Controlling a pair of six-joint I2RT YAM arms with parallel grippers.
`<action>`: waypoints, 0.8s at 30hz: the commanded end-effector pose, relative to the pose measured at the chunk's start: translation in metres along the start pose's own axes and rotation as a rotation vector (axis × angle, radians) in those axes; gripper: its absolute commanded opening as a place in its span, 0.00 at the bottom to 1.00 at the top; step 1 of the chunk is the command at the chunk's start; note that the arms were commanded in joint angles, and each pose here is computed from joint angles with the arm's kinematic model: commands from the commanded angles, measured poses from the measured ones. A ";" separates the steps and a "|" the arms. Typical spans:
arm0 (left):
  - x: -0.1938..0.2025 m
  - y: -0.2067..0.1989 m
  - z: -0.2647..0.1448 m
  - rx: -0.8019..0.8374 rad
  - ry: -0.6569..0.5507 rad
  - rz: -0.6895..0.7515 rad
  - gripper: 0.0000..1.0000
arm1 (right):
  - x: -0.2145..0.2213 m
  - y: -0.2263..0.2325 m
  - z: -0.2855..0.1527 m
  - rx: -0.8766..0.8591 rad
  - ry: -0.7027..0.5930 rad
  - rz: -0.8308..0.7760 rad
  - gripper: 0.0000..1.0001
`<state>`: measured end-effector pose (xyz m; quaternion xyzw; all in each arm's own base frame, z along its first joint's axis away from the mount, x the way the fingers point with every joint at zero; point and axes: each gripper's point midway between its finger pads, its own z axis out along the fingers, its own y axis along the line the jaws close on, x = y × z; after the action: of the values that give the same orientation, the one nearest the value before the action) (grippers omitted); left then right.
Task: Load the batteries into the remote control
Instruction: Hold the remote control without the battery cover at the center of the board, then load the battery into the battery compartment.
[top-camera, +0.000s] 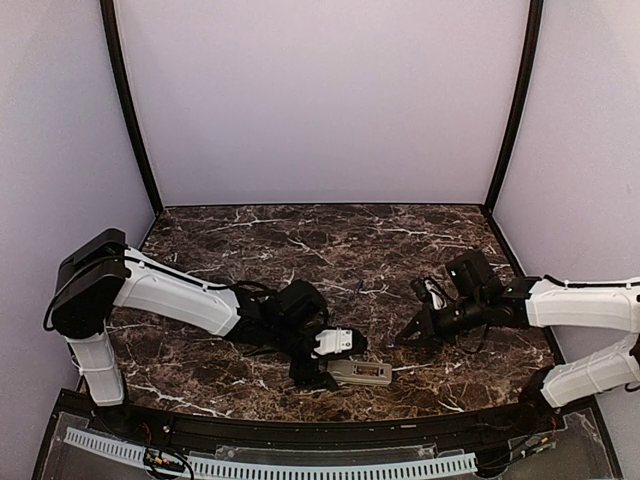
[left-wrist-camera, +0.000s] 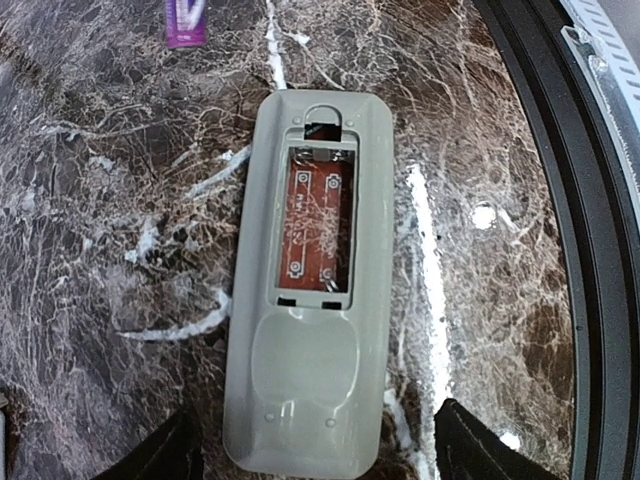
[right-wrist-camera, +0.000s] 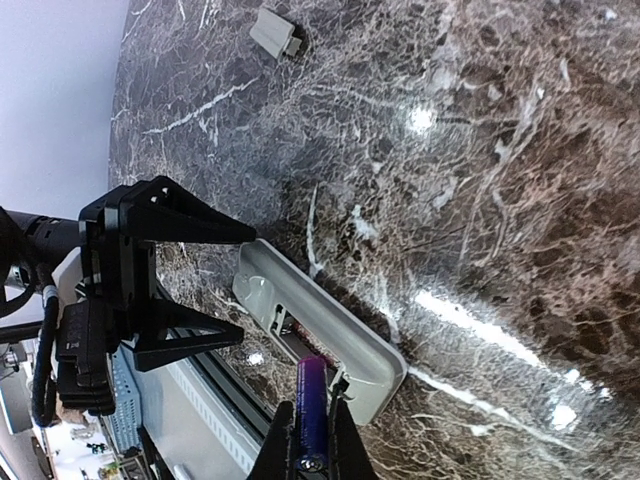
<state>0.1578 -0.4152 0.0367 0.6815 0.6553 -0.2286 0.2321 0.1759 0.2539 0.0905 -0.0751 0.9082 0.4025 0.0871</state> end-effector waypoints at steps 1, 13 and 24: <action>-0.007 0.003 0.008 -0.002 -0.037 0.017 0.78 | 0.011 0.014 0.011 -0.048 0.012 0.016 0.00; 0.007 -0.004 0.015 0.009 0.022 0.020 0.52 | 0.027 0.014 0.042 -0.050 0.060 0.058 0.00; 0.012 -0.012 0.017 0.004 0.060 -0.047 0.49 | 0.033 0.012 0.051 -0.048 0.089 0.069 0.00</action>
<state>0.1549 -0.4208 0.0210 0.6783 0.6628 -0.2196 0.2288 0.1474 0.2943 0.0617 -0.0640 0.9043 0.4208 0.0324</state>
